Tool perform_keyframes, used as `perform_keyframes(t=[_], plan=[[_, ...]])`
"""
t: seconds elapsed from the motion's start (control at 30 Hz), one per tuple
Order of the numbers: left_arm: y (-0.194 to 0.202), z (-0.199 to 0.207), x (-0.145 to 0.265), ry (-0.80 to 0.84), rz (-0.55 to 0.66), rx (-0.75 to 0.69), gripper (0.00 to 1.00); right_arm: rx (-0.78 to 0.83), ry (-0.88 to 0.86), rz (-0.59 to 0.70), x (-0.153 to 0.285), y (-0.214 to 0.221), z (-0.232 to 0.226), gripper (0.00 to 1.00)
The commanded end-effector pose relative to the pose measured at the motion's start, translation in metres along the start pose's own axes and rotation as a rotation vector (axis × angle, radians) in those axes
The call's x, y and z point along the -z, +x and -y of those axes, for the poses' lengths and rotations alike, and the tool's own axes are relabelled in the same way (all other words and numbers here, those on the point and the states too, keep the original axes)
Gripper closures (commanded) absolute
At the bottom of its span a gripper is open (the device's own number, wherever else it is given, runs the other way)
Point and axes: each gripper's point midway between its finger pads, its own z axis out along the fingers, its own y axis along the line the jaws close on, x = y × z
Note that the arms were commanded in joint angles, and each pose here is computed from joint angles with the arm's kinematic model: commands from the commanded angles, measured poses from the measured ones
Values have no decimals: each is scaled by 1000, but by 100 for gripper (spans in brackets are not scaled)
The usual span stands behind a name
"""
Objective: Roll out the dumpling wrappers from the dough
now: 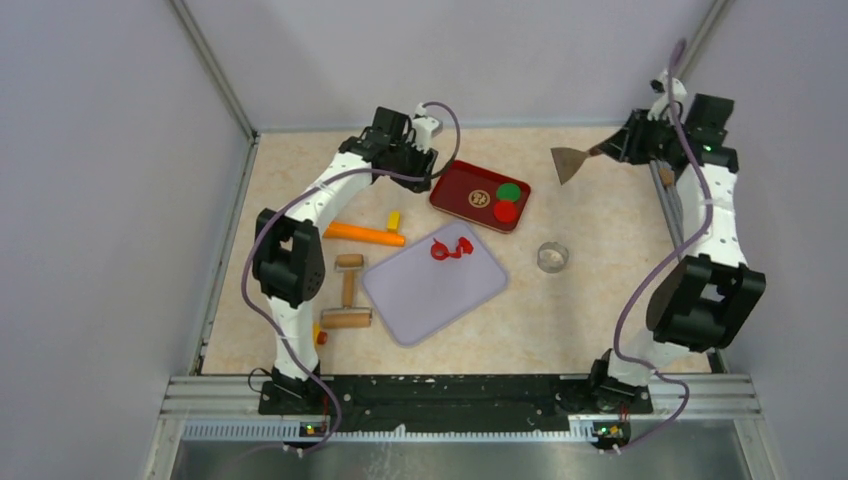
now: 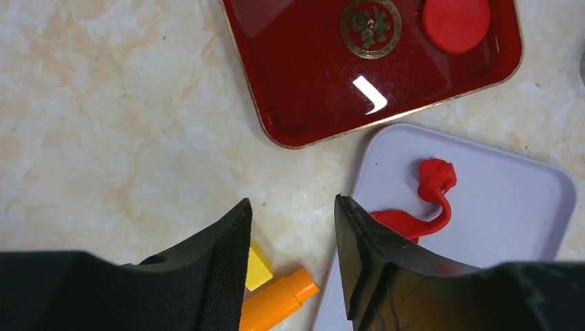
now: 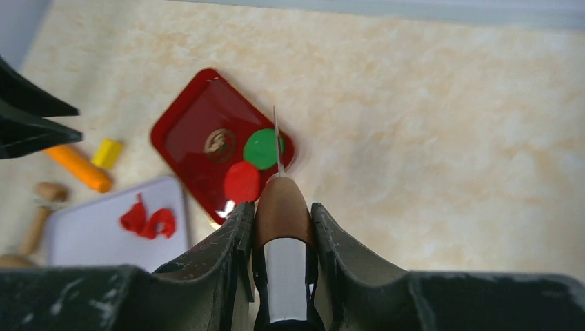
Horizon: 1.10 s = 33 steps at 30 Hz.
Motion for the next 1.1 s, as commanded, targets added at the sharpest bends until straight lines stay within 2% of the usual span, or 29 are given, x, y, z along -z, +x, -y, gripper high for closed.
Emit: perform_keyframes(t=[0.0,0.13,0.3,0.47,0.63,0.9,1.0,1.07], plan=[[-52,8,47,9,204,-99,48,-237,-292,-12,66,6,-68,100],[-46,16,55,41,200,-124,47,-250,-428,-229,107,78,-116,100],[-28,33,60,116,173,-131,47,-233,-494,-405,119,157,-126,100],[-18,40,72,138,161,-158,46,-234,-471,-479,110,184,-113,100],[-16,41,91,109,179,-170,45,-239,-561,-543,104,217,-111,99],[-1,46,115,94,194,-159,45,-250,-441,-625,78,263,-77,96],[12,48,120,97,185,-150,45,-223,-376,-701,81,285,-63,89],[16,48,124,90,181,-154,45,-195,-328,-728,81,295,-55,75]])
